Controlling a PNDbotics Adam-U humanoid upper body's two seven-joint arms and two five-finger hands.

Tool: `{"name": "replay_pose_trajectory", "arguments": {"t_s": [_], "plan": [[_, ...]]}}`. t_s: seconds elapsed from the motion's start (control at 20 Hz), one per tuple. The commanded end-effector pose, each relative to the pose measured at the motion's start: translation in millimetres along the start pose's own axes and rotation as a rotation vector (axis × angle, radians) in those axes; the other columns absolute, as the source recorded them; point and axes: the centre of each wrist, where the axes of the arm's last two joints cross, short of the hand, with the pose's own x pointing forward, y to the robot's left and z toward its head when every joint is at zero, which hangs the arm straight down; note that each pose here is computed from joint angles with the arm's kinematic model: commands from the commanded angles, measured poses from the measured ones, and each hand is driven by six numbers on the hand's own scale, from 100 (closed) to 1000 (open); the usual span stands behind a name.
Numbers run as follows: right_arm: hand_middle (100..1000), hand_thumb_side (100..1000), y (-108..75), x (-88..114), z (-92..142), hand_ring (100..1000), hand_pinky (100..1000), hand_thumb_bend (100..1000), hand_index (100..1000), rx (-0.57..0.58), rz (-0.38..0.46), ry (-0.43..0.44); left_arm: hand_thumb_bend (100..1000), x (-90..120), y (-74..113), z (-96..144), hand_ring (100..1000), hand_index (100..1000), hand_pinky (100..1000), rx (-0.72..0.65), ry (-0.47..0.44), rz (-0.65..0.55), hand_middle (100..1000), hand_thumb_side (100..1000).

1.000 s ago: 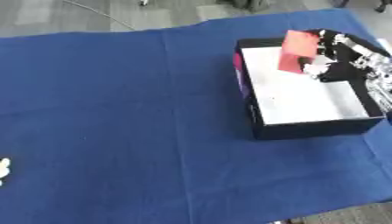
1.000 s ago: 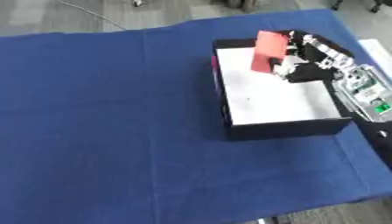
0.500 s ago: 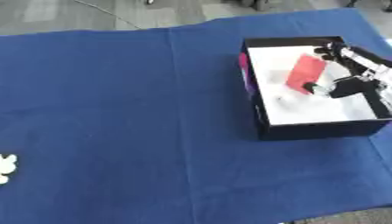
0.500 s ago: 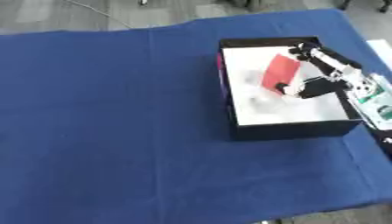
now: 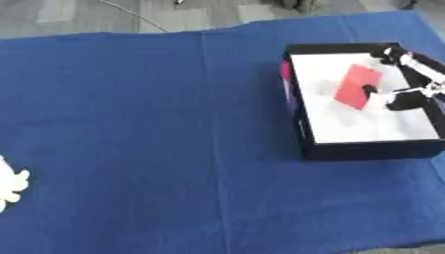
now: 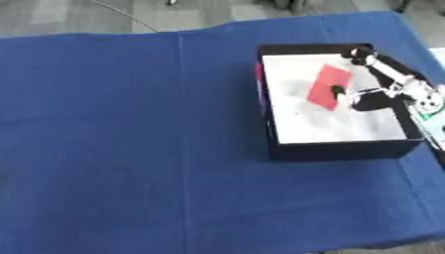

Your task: Pick up the objects with one hand, pass them to the other hand, and then place them into the box on the other side of the table.

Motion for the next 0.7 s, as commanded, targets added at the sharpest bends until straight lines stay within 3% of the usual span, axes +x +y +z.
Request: {"name": "replay_pose_trajectory", "arguments": {"t_s": [0.05,0.2,0.35,0.55,0.7], "plan": [[1000,228,-22.8,45.9,-13.5,1000,1000,100,1000,-0.149,-0.136,-0.159,100,4.7,29.0,-9.9,762,869,891,0.015,-0.022,-0.081,684,506],[1000,278,-29.0,76.4,-18.1,1000,1000,100,1000,-0.197,-0.243,-0.26,100,0.2,49.7,-16.7,776,881,896,-0.023,0.009,-0.142,704,501],[1000,332,-31.6,93.3,-20.0,1000,1000,100,1000,-0.19,-0.322,-0.303,100,-9.9,69.9,-23.8,786,886,904,-0.096,0.076,-0.178,712,531],[1000,355,-32.3,99.1,-22.2,1000,1000,100,1000,-0.15,-0.384,-0.309,115,-22.5,92.2,-31.8,811,905,920,-0.244,0.145,-0.201,739,589],[1000,348,-32.9,99.3,-24.5,1000,1000,100,1000,-0.141,-0.405,-0.306,183,-30.0,109.4,-40.2,835,909,933,-0.414,0.202,-0.249,753,560]]}}
